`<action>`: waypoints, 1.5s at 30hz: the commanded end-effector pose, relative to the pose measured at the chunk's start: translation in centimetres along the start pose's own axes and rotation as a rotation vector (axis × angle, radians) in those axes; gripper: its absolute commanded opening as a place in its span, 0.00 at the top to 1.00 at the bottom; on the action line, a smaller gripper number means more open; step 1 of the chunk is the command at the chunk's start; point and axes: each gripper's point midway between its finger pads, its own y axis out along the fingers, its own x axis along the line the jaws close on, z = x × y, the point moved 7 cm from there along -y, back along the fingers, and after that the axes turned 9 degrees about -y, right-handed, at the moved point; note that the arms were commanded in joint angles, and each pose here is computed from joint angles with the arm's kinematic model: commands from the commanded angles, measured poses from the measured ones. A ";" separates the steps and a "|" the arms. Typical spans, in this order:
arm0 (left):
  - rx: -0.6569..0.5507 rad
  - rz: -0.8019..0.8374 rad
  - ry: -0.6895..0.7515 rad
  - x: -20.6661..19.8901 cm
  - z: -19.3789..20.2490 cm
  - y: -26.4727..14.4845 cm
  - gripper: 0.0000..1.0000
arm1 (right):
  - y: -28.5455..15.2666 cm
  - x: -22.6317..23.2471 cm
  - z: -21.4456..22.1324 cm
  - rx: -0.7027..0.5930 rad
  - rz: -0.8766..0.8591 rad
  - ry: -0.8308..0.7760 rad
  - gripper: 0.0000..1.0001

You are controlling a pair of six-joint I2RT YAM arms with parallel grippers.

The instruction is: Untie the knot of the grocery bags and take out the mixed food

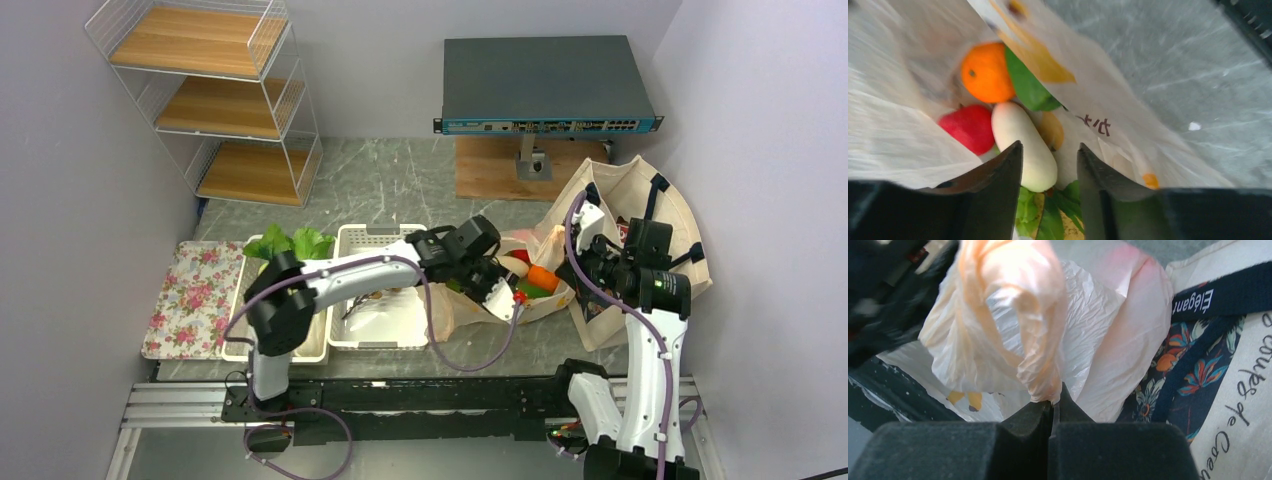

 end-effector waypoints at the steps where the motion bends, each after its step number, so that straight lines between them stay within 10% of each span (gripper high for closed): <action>1: 0.106 -0.100 0.080 2.1 2.9 1.8 0.38 | -0.7 -0.4 0.4 0.083 0.020 -0.051 1.00; 5: 0.157 -0.142 0.042 2.9 5.4 3.7 0.02 | -0.5 -0.9 1.5 0.159 0.037 -0.045 1.00; 28: 0.341 -0.002 -0.259 3.7 13.0 8.3 0.01 | 0.9 -2.3 0.8 0.118 0.063 0.041 1.00; 41: 0.119 -0.160 -0.325 6.1 3.9 -0.5 0.96 | 2.6 -2.9 1.1 0.093 0.049 0.081 1.00; 45: 0.070 -0.205 -0.327 7.1 1.3 -3.0 1.00 | 3.0 -3.1 1.1 0.076 0.052 0.098 1.00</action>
